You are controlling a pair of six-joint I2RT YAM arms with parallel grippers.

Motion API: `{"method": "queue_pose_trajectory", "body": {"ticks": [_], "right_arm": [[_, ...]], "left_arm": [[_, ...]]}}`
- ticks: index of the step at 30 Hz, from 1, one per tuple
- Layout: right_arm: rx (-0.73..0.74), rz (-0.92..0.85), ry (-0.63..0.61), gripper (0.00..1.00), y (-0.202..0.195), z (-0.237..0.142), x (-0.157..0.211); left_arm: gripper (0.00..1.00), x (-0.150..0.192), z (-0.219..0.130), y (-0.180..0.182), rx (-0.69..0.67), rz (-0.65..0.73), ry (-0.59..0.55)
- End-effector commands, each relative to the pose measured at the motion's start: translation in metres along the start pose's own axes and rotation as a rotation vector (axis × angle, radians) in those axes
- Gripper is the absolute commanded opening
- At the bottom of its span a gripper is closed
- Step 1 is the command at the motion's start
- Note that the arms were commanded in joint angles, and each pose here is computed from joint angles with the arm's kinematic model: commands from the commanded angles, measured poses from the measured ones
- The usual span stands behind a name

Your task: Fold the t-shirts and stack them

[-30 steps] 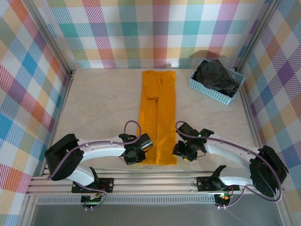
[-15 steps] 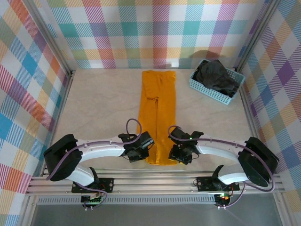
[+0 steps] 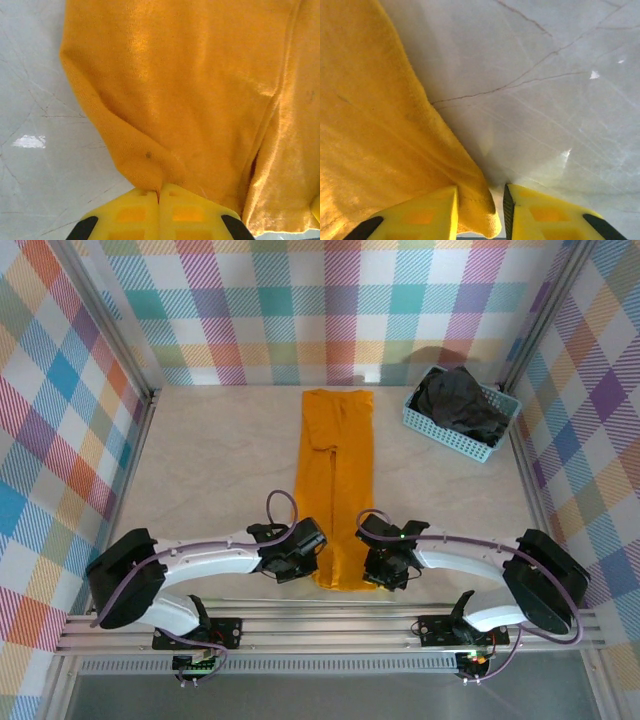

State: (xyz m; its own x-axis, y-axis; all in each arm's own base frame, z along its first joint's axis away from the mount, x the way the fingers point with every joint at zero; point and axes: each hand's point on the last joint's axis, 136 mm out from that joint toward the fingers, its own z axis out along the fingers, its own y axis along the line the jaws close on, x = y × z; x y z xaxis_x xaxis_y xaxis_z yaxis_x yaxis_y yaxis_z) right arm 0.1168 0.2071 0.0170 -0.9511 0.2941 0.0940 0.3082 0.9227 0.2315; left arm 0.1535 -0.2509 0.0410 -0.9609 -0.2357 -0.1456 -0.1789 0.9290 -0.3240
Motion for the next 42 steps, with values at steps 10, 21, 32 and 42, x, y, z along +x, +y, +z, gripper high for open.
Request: {"method": "queue_pose_trajectory", "body": {"ticks": [10, 21, 32, 42], "right_arm": [[-0.087, -0.007, -0.045, 0.00, 0.019, -0.015, -0.003], [-0.114, -0.065, 0.005, 0.00, 0.012, -0.029, 0.022], [-0.200, -0.027, -0.116, 0.00, 0.041, -0.073, -0.021], [-0.350, 0.050, -0.185, 0.00, 0.092, -0.116, -0.125]], "left_arm": [[0.00, 0.006, -0.008, 0.018, 0.052, 0.015, -0.023], [0.00, 0.028, -0.023, 0.014, 0.119, 0.068, 0.003], [0.00, -0.030, -0.073, -0.010, 0.245, -0.048, -0.156], [0.00, -0.132, -0.079, -0.041, 0.323, -0.159, -0.189]]}}
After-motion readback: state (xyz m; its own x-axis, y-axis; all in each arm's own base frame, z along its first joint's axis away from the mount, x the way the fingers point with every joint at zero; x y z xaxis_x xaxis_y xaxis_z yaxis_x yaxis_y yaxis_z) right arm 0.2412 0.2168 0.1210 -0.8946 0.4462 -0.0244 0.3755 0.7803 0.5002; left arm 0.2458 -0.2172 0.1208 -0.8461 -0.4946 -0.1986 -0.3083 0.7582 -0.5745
